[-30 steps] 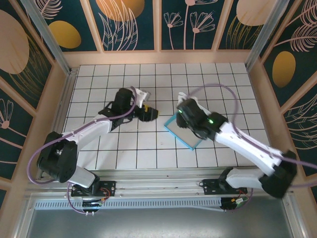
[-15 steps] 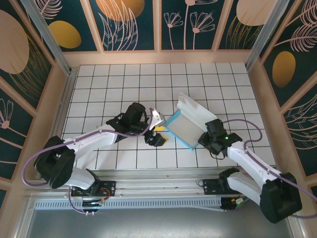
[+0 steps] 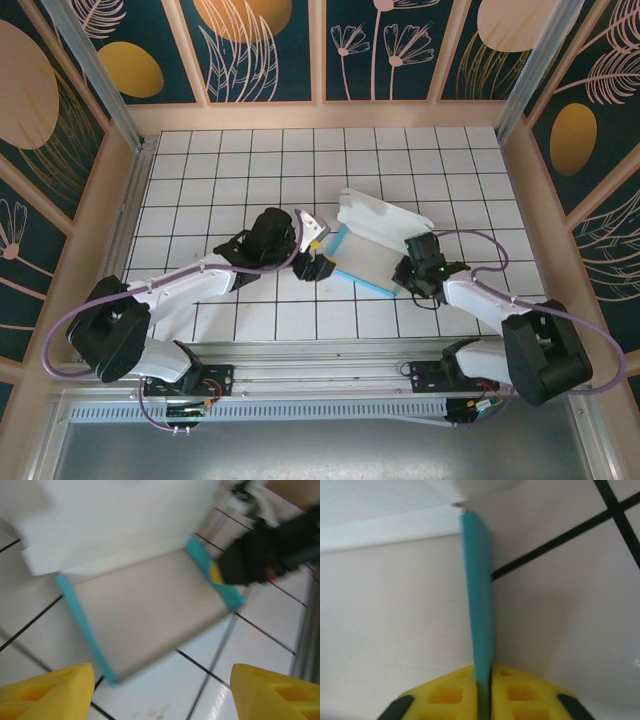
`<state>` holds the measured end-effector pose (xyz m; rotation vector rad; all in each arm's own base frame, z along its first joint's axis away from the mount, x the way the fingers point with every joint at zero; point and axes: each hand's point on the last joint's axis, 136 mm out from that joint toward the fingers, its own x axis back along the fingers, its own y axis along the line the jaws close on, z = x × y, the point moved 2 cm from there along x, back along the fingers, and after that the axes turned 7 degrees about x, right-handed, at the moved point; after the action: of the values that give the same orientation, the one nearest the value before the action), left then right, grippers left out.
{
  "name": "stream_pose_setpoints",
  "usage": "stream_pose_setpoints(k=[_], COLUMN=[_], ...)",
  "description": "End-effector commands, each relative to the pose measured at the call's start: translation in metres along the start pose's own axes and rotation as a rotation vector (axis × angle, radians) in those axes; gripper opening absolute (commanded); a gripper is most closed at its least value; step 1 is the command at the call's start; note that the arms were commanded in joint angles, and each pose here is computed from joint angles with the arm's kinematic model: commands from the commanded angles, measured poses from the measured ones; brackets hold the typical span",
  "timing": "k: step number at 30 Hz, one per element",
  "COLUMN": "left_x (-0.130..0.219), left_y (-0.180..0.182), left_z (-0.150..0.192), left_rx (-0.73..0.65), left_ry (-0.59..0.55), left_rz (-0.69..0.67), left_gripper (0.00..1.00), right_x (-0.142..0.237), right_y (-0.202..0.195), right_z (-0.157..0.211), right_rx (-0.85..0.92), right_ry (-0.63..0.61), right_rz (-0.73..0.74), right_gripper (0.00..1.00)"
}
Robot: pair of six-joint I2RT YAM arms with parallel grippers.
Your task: Fold the paper box
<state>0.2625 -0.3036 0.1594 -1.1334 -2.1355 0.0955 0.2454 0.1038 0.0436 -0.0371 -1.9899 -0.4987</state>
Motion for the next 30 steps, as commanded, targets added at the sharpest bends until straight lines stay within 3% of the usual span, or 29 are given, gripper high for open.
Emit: stream_pose_setpoints(k=[1,8,18,26,30], left_x=[-0.002,-0.015,-0.015,-0.034,-0.042], left_y=[0.041,0.077,0.118,0.147,0.154], left_z=[-0.025,0.004,0.014,0.022,0.027], left_rx=[0.306,0.574,0.654,0.645,0.649], left_ry=[-0.133,-0.072,-0.066,-0.017,0.004], left_rz=[-0.236,-0.391,-0.539,-0.621,-0.631], left_gripper=[0.71,0.65,0.52,0.45,0.34], right_x=[-0.001,-0.011,-0.037,-0.046,-0.048], right_y=[0.011,0.041,0.077,0.100,0.106], right_z=[-0.026,-0.046,-0.043,-0.037,-0.034], right_rx=[0.096,0.302,0.386,0.413,0.424], right_ry=[-0.086,-0.114,-0.075,-0.068,-0.061], right_rz=[0.003,-0.006,0.025,0.012,0.016], right_gripper=[0.08,0.05,0.05,0.05,0.05])
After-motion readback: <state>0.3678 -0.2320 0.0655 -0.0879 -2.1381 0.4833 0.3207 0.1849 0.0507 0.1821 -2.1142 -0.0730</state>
